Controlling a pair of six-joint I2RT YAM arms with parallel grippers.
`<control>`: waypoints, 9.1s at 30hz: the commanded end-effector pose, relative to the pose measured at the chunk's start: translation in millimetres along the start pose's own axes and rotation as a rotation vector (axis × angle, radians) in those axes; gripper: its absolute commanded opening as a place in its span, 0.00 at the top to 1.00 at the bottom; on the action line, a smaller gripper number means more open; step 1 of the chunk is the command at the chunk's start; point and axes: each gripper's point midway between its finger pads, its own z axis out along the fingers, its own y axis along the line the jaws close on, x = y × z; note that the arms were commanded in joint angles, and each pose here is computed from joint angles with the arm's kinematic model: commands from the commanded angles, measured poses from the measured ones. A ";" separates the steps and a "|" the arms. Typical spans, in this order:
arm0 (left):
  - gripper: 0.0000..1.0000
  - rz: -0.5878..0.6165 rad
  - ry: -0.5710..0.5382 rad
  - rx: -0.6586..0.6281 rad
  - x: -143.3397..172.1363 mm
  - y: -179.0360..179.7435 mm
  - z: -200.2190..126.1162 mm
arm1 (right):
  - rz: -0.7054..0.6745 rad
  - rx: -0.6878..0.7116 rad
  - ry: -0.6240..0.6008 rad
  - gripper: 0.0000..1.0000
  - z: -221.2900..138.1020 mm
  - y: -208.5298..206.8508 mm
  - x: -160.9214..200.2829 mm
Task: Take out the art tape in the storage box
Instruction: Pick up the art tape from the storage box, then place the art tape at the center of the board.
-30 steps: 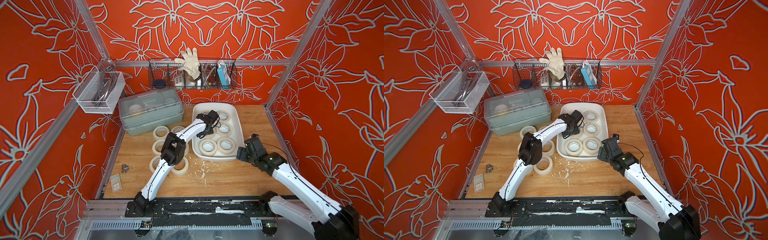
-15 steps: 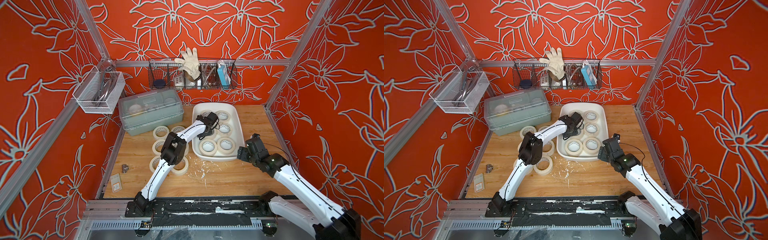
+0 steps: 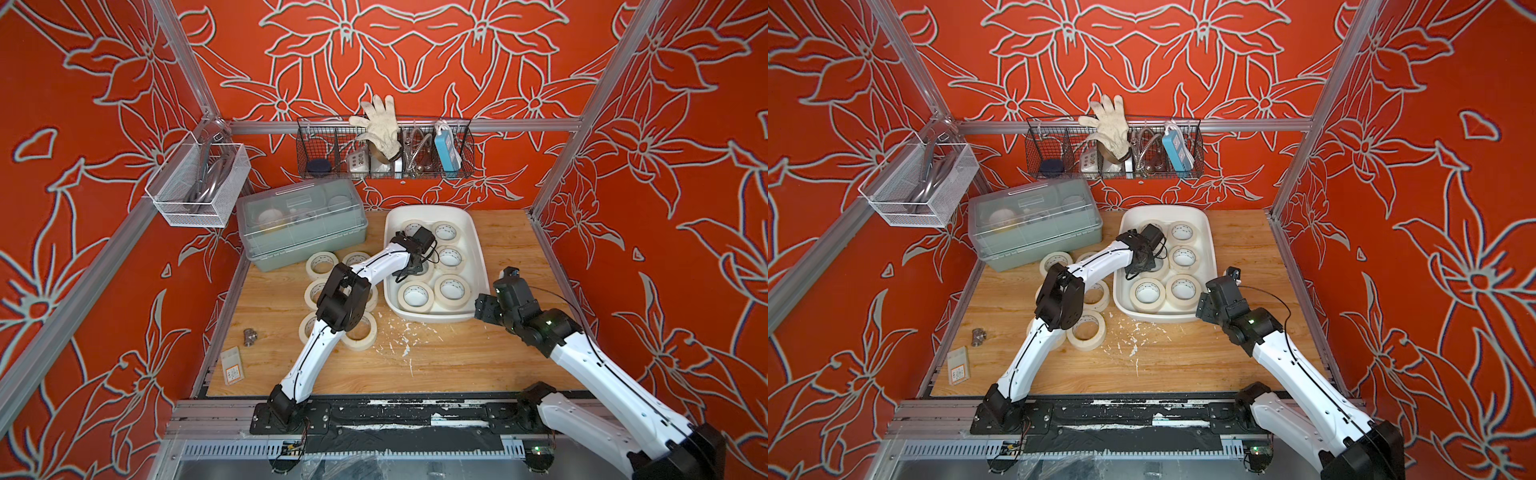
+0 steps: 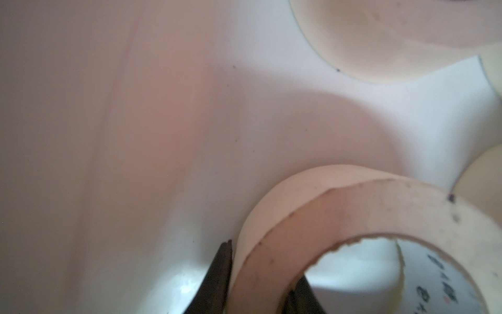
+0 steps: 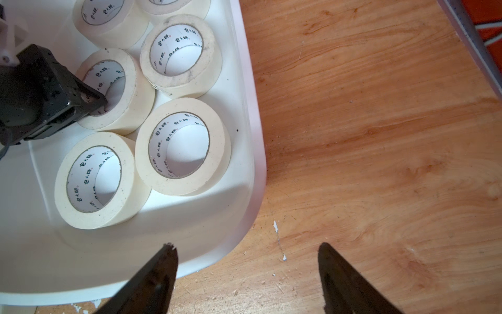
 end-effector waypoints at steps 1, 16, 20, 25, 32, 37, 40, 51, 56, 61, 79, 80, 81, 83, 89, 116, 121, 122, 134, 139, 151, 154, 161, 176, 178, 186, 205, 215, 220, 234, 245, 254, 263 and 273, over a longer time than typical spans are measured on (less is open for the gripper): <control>0.18 -0.036 -0.020 -0.040 -3.1 9.0 8.5 | 0.005 -0.001 0.028 0.12 4.5 -0.7 7.6; 0.20 -0.142 -0.044 -0.040 -25.7 24.0 45.8 | -0.022 -0.037 0.033 0.14 5.2 6.6 7.2; 0.22 -0.157 -0.039 -0.045 -25.8 26.2 57.3 | -0.020 -0.044 0.016 0.13 2.6 6.5 4.3; 0.32 -0.163 -0.053 -0.053 -25.0 28.7 74.1 | -0.014 -0.049 -0.003 0.14 -1.2 5.9 0.8; 0.65 -0.153 -0.066 0.001 -25.2 21.1 79.5 | -0.003 -0.068 -0.023 0.14 -5.8 6.3 -1.4; 0.76 -0.136 -0.075 0.000 -26.6 22.0 70.7 | -0.007 -0.076 -0.022 0.15 -7.5 7.2 -1.5; 0.77 -0.120 -0.099 0.003 -30.7 23.4 58.4 | -0.018 -0.087 -0.027 0.16 -10.1 8.9 -3.6; 0.94 0.044 -0.216 -0.003 -35.5 23.2 -13.8 | -0.098 -0.182 -0.051 0.18 -25.9 27.4 -17.2; 1.00 0.152 -0.213 -0.005 -25.2 21.8 -40.5 | -0.163 -0.260 -0.044 0.19 -33.7 44.1 -22.3; 1.00 0.261 -0.185 -0.047 -7.2 24.2 -60.0 | -0.223 -0.366 -0.029 0.22 -44.3 65.3 -25.6; 1.00 0.549 -0.113 0.074 88.5 9.9 -101.1 | -0.211 -0.542 0.086 0.29 -43.8 110.8 -23.6; 1.00 0.549 -0.109 0.086 92.1 9.1 -101.9 | -0.200 -0.551 0.092 0.29 -42.5 113.1 -22.9; 1.00 0.548 -0.106 0.096 94.7 8.1 -102.2 | -0.194 -0.556 0.098 0.30 -40.9 114.8 -22.2; 1.00 0.548 -0.105 0.106 99.5 6.8 -102.7 | -0.190 -0.565 0.115 0.31 -37.5 118.3 -20.0; 1.00 0.536 -0.105 0.119 100.8 3.4 -102.8 | -0.186 -0.590 0.163 0.33 -28.9 124.2 -8.5; 1.00 0.518 -0.103 0.133 94.9 -7.2 -107.4 | -0.236 -0.519 0.220 0.65 5.9 125.8 10.0; 0.96 0.497 -0.089 0.145 96.2 -6.8 -110.7 | -0.252 -0.515 0.187 0.82 -0.3 126.4 -0.8; 0.89 0.479 -0.076 0.160 96.2 -6.9 -112.8 | -0.260 -0.509 0.183 0.85 -0.8 126.0 -2.1; 0.11 0.323 -0.060 0.350 79.6 -4.2 -155.7 | -0.382 -0.342 0.092 1.00 -9.5 102.3 -34.9; 0.05 0.283 -0.097 0.368 70.1 7.3 -169.1 | -0.375 -0.277 0.038 1.00 -13.1 95.0 -57.4; 0.01 0.226 -0.152 0.315 65.6 48.7 -179.1 | -0.233 -0.123 -0.087 1.00 -13.3 72.0 -155.2; 0.01 0.220 -0.159 0.311 67.3 55.9 -182.0 | -0.192 -0.069 -0.112 1.00 -6.1 59.6 -178.8; 0.01 0.206 -0.149 0.312 75.7 65.8 -179.9 | 0.015 0.023 -0.085 1.00 36.4 7.2 -216.7; 0.01 0.194 -0.106 0.275 78.9 65.6 -163.9 | 0.410 0.281 -0.023 1.00 118.5 -97.0 -227.3; 0.01 0.194 -0.103 0.270 77.9 65.0 -162.4 | 0.404 0.282 0.000 1.00 132.2 -96.0 -225.2; 0.01 0.195 -0.099 0.248 75.5 65.4 -157.4 | 0.371 0.234 0.075 1.00 175.7 -85.4 -214.5; 0.02 0.195 -0.076 0.228 75.7 61.5 -144.8 | 0.240 0.231 0.176 1.00 215.0 -61.1 -167.6; 0.02 0.195 -0.068 0.229 75.2 58.0 -141.8 | 0.204 0.237 0.227 0.77 222.6 -63.3 -141.9; 0.02 0.192 -0.066 0.228 74.1 56.0 -140.0 | 0.184 0.226 0.237 0.64 218.4 -62.2 -140.2; 0.02 0.192 -0.132 0.241 47.7 38.8 -149.6 | 0.177 0.147 0.176 0.50 156.5 -50.3 -163.4; 0.03 0.162 -0.228 0.204 -7.2 13.3 -144.2 | 0.103 -0.105 0.146 0.48 93.5 10.9 -162.0; 0.05 0.118 -0.284 0.168 -52.2 -12.4 -116.4 | 0.084 -0.200 0.144 0.48 86.6 43.0 -135.3; 0.08 0.052 -0.386 0.090 -86.2 -24.6 -70.3 | 0.049 -0.215 0.160 0.48 84.8 49.4 -122.6; 0.11 -0.130 -0.390 0.086 -109.5 -20.9 -19.6 | 0.052 -0.211 0.156 0.48 83.3 47.0 -118.6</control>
